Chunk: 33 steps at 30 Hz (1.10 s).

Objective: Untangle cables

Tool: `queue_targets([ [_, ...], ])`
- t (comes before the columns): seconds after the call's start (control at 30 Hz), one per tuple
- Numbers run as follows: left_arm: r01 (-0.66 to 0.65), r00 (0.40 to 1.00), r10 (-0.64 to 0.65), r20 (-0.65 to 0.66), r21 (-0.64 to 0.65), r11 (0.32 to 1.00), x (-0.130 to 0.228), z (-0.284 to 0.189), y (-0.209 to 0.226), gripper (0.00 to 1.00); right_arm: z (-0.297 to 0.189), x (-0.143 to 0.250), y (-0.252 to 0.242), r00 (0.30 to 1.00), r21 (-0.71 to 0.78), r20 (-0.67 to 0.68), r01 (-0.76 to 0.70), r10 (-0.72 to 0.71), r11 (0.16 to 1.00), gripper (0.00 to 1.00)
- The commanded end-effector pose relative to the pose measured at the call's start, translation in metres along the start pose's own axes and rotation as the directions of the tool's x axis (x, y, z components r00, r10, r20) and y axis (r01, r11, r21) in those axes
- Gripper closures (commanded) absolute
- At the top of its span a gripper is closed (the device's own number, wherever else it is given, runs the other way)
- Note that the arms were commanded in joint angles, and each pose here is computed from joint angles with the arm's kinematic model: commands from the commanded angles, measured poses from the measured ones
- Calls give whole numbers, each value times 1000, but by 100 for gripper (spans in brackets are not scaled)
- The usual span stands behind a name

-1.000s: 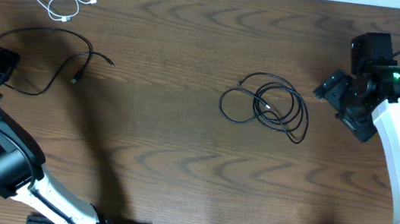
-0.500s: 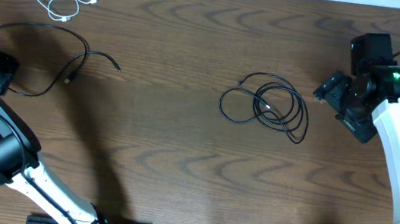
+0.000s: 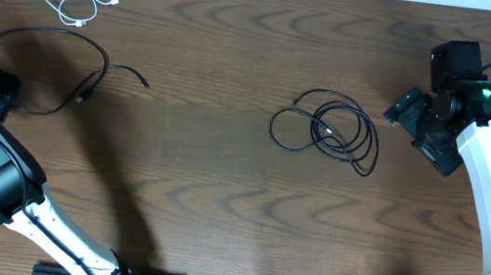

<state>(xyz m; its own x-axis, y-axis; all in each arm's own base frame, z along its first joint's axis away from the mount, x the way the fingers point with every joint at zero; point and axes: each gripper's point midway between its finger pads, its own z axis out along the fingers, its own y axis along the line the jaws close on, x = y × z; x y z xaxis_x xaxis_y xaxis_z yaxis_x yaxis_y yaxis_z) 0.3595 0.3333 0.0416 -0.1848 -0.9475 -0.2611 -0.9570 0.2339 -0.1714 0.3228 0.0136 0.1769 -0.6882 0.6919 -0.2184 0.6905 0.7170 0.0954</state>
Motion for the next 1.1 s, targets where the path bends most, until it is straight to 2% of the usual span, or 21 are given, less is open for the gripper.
queue_targets([
  [0.0,-4,1000,3,-7,-20,1000,0,6,4,53,3,2,-1,1000,9,-11,11,-11,1000,1],
  [0.07,-4,1000,4,-6,-18,1000,0,6,4,56,3,2,-1,1000,9,-11,11,-11,1000,1],
  [0.17,-4,1000,4,-2,-9,1000,-1,6,2,74,3,2,-1,1000,9,-10,11,-11,1000,1],
  [0.23,-3,1000,3,13,2,1000,-5,6,-1,91,3,2,-1,1000,9,-10,11,-11,1000,1],
  [0.27,-3,1000,3,28,12,1000,-9,6,-3,92,3,2,-1,1000,9,-10,11,-11,1000,1],
  [0.53,21,989,-33,146,84,996,-46,3,-9,92,3,2,-1,1000,9,-11,11,-11,1000,1],
  [0.8,96,967,-114,227,86,992,-85,-2,25,92,3,2,3,1000,-10,-15,6,-6,1000,1],
  [0.83,95,967,-113,230,86,992,-87,-2,28,85,3,2,4,1000,-17,-17,6,-6,1000,1],
  [0.87,82,969,-104,223,106,991,-88,-2,27,67,3,3,7,1000,-32,-21,5,-6,999,1],
  [0.9,68,972,-93,218,123,990,-88,-3,25,57,3,3,9,1000,-39,-24,4,-5,999,1],
  [0.93,51,974,-82,210,145,988,-88,-3,22,35,3,3,11,1000,-48,-25,4,-5,999,1],
  [0.97,41,976,-75,205,163,986,-87,-4,18,25,3,3,12,1000,-54,-27,4,-5,999,1],
  [1.0,37,977,-73,201,177,983,-87,-4,15,17,3,3,13,1000,-57,-29,4,-5,998,1],
  [1.07,31,979,-69,193,193,981,-85,-6,11,11,2,4,13,1000,-58,-31,4,-6,998,1],
])
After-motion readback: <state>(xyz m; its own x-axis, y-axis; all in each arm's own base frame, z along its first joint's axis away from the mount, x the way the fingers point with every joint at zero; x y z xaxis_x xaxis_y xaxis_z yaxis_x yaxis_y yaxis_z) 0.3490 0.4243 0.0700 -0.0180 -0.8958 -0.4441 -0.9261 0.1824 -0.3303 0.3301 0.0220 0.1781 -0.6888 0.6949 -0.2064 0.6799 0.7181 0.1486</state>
